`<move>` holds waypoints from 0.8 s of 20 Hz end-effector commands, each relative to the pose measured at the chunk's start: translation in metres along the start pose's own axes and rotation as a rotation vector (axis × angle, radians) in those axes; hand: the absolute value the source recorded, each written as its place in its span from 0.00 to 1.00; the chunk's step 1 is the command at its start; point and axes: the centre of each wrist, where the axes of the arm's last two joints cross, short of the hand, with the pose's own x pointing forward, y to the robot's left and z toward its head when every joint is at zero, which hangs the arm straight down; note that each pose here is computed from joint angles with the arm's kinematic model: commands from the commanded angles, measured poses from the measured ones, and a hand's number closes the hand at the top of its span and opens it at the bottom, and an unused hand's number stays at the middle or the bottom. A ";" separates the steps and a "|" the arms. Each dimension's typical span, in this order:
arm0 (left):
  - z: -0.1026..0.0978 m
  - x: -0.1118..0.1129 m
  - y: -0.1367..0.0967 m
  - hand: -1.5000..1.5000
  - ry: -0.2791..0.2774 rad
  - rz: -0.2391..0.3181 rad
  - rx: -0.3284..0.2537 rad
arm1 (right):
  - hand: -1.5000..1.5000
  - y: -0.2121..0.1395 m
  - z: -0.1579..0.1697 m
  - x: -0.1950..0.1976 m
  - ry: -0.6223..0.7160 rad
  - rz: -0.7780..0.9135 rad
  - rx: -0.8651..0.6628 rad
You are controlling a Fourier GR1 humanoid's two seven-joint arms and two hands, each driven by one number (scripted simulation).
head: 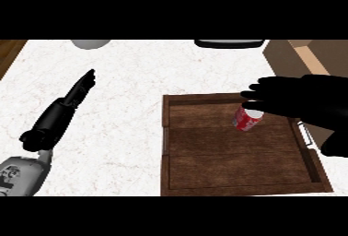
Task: Pick the can from the tray and place it in the cardboard box
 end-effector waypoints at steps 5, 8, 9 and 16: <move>0.000 -0.002 0.011 0.50 -0.015 -0.003 -0.004 | 0.00 0.014 -0.012 0.008 0.056 0.043 -0.008; -0.017 0.020 -0.003 0.50 -0.001 -0.008 0.002 | 0.00 0.031 -0.025 0.020 0.060 0.036 -0.010; -0.012 0.007 -0.003 0.50 -0.004 0.000 0.013 | 0.00 0.025 -0.033 0.017 0.068 0.049 -0.022; -0.008 -0.011 -0.003 0.50 -0.019 -0.003 -0.009 | 0.00 0.027 -0.039 0.002 0.100 0.086 0.014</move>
